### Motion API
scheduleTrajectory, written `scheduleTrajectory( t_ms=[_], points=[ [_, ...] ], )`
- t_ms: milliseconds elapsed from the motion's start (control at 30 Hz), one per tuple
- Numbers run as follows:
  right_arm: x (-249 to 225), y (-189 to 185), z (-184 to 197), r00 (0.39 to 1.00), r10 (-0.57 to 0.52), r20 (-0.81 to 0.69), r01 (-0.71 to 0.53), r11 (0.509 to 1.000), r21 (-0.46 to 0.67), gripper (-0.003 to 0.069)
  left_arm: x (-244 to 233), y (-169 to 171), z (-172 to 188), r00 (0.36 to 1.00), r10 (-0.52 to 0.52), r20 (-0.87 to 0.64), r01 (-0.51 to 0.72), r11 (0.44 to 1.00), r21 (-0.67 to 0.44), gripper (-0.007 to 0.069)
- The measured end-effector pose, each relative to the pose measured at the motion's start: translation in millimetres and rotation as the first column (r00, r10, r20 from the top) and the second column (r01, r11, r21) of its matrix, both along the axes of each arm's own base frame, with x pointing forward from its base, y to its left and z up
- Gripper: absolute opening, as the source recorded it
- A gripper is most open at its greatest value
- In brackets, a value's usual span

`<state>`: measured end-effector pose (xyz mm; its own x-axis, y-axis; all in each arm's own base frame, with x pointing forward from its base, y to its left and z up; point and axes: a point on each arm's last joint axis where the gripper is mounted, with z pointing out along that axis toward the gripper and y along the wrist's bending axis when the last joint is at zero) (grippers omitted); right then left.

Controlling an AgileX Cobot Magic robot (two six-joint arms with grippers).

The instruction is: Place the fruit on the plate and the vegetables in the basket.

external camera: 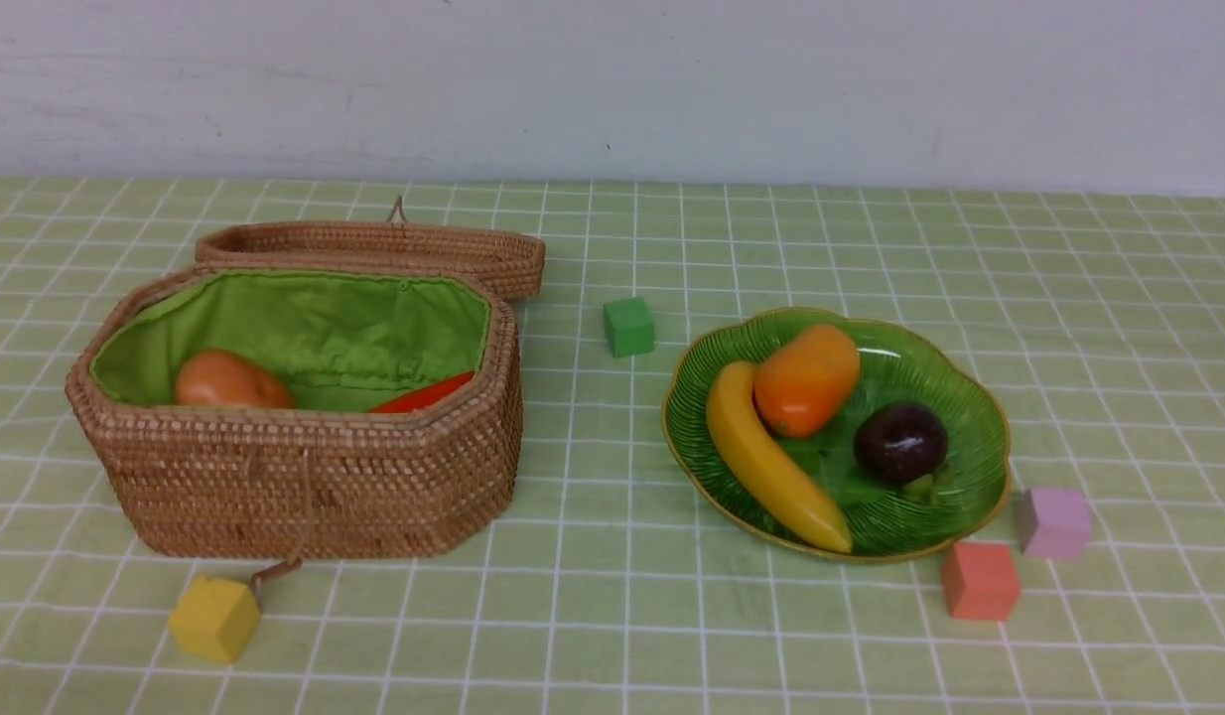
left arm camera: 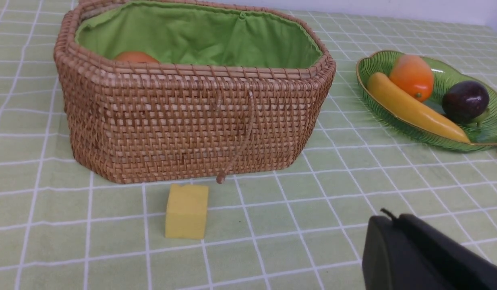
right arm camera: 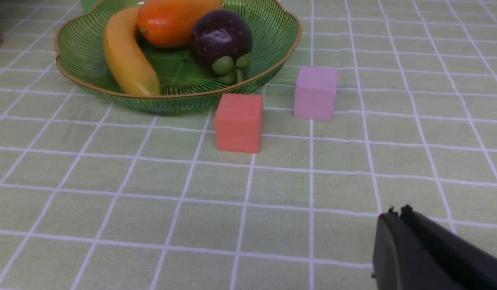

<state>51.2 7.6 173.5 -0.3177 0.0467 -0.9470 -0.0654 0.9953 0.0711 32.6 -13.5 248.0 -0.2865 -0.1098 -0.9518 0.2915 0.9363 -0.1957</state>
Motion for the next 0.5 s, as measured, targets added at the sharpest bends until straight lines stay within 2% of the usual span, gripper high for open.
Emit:
scheduleTrajectory(
  t_ms=[200,367,433,500],
  points=[
    [0.0,0.0,0.0,1.000,0.000,0.000,0.000,1.000,0.000,-0.0004,2.0,-0.1,-2.0,1.000,0.005,0.021,-0.005,1.000,-0.001,-0.0002],
    [0.1,0.0,-0.2,1.000,0.000,0.001,0.000,1.000,0.001,-0.0001,9.1,2.1,-12.0,0.989,0.105,0.107,-0.102,0.994,-0.035,-0.0013],
    [0.1,0.0,-0.1,1.000,-0.001,0.002,0.001,1.000,0.001,0.0001,15.0,4.2,-30.4,0.980,0.184,0.080,-0.180,0.982,-0.053,-0.0013],
    [0.1,0.0,-0.1,1.000,-0.001,0.002,0.001,1.000,0.001,0.0002,17.2,5.1,-41.5,0.976,0.214,0.048,-0.211,0.976,-0.060,-0.0013]
  ],
)
